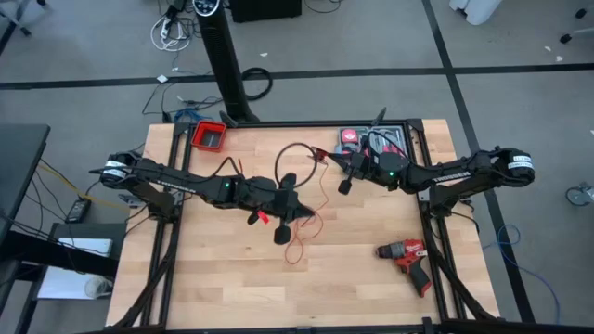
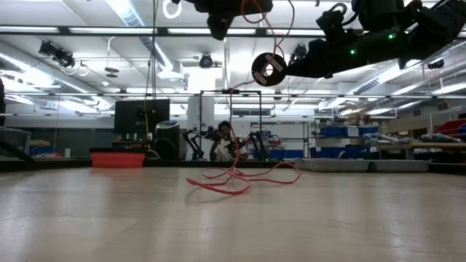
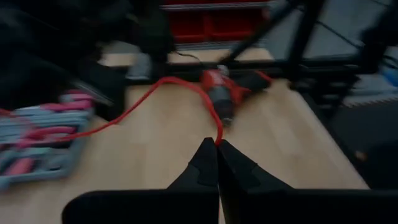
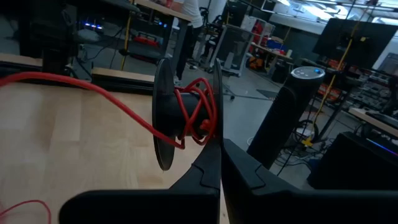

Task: Coil cords
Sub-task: Uncoil the red wire from the black spool

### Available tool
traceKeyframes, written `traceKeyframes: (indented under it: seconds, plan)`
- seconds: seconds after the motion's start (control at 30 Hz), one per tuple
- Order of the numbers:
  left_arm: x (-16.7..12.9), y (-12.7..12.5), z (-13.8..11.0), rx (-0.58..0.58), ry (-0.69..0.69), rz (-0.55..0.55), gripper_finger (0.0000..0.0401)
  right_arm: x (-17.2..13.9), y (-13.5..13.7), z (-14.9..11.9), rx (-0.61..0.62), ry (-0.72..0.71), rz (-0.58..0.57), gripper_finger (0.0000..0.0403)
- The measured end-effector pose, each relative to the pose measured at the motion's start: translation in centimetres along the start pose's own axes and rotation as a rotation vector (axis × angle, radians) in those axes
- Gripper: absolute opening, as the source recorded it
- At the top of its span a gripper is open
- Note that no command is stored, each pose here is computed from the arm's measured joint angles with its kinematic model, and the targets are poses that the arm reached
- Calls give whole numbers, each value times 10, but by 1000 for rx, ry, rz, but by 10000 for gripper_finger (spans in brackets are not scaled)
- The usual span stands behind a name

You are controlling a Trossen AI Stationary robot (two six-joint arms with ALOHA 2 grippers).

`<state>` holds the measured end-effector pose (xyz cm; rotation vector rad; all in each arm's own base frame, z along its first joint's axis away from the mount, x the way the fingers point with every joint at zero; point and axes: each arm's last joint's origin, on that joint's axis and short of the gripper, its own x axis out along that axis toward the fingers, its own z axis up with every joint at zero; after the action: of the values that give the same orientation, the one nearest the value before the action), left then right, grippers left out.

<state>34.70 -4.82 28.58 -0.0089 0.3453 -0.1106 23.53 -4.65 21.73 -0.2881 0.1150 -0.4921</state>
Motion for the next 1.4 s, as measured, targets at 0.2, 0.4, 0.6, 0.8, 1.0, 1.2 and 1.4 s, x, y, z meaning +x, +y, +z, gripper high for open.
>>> traceKeyframes:
  seconds: [0.2, 0.4, 0.6, 0.8, 1.0, 1.2, 1.4]
  plan:
    - [15, -1, -15, -59, 66, -28, 0, 0, -1, 0, 0, 11, -34, 0]
    - [31, 4, -34, -66, 142, 89, 0, 0, 0, 1, 11, -2, -44, 0]
    - [36, 11, -59, -131, 315, 228, 0, -2, 4, 4, 0, -19, -22, 0]
    - [22, 19, -76, -265, 548, 371, 0, -2, 4, 4, -11, -16, -22, 0]
    - [10, 21, -71, -262, 662, 513, 0, -2, 4, 3, -15, -15, -22, 0]
    - [-6, 24, -48, -174, 746, 694, 0, -2, 4, 3, -22, -10, -21, 0]
    - [-38, 28, -20, -61, 854, 942, 0, -2, 4, 3, -26, -7, -20, 0]
